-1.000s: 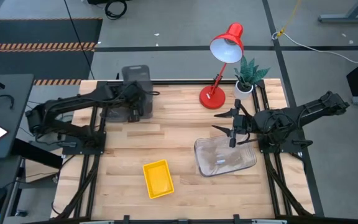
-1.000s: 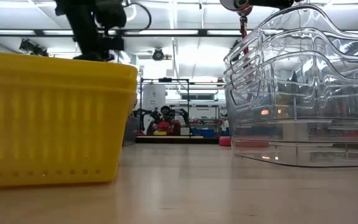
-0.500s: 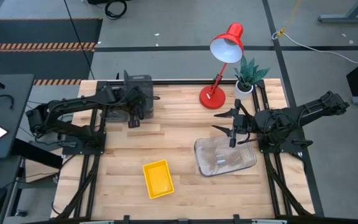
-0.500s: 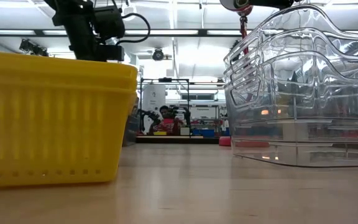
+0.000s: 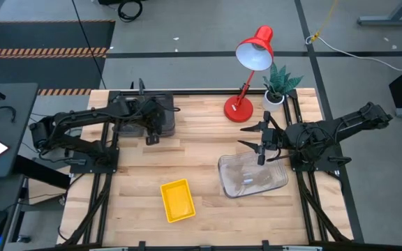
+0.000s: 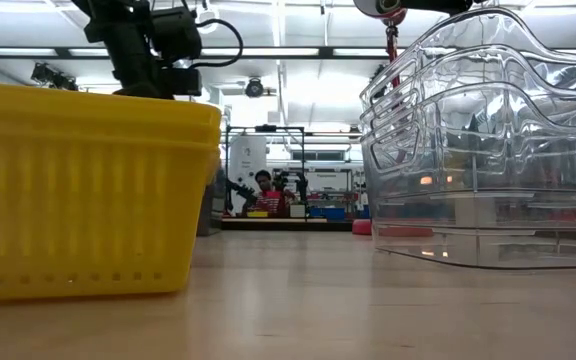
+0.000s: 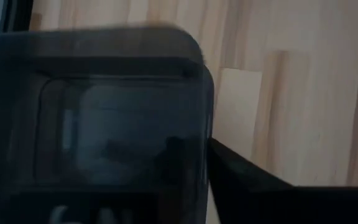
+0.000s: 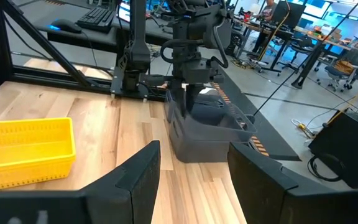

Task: Stack baskets by color
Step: Stack the right black bin on top of the middle black bin, then stack the left black bin on top of the right black bin

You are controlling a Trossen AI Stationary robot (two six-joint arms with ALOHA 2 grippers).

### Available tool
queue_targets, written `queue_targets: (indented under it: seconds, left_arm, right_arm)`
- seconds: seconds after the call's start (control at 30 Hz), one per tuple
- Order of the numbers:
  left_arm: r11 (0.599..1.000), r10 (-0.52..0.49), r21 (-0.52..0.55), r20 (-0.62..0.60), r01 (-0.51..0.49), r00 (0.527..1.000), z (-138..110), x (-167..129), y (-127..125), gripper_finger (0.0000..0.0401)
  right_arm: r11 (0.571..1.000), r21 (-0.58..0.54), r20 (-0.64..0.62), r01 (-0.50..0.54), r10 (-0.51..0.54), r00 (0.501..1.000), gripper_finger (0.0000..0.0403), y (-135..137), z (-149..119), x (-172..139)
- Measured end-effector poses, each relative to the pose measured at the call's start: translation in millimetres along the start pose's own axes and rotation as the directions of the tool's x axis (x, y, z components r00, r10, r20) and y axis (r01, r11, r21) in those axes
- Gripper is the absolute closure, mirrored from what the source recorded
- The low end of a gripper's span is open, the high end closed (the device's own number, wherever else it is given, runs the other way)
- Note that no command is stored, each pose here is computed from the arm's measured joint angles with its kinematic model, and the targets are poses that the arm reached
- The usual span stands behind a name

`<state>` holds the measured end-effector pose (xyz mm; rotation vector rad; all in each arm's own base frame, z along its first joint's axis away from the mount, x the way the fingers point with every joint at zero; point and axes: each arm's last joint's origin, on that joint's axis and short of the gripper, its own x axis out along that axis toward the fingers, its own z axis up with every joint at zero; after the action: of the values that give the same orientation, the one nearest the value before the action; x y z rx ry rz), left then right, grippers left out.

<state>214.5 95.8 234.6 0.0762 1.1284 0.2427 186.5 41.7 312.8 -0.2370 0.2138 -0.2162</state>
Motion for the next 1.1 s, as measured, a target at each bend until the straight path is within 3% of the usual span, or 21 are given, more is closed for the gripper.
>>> queue_targets:
  seconds: [0.27,0.43,0.57,0.83,1.1]
  left_arm:
    - [0.999,-0.004,-0.037,-0.004,0.003,1.0,3.1,-5.8,0.4,0.0196]
    - [1.0,-0.008,-0.029,-0.058,0.006,0.998,10.2,-27.6,4.2,0.0158]
    - [0.999,0.03,-0.012,-0.202,-0.033,0.979,-1.5,-31.6,4.0,0.0158]
    - [0.996,0.048,-0.046,-0.401,-0.073,0.915,-26.3,-26.0,2.3,0.0196]
    - [0.994,0.099,0.001,-0.479,-0.112,0.872,-39.7,-17.9,1.7,0.0227]
  right_arm:
    - [1.0,0.0,0.002,-0.012,0.012,1.0,0.021,0.4,0.1,0.0]
    - [1.0,0.0,0.002,-0.012,0.012,1.0,0.021,0.4,0.1,0.0]
    - [1.0,0.004,0.003,-0.022,0.022,1.0,0.021,0.6,0.1,0.0]
    - [1.0,-0.008,-0.016,-0.029,0.029,0.999,0.021,3.8,-2.3,4.5]
    - [1.0,-0.01,-0.015,-0.028,0.028,0.999,0.021,4.2,-2.2,5.3]
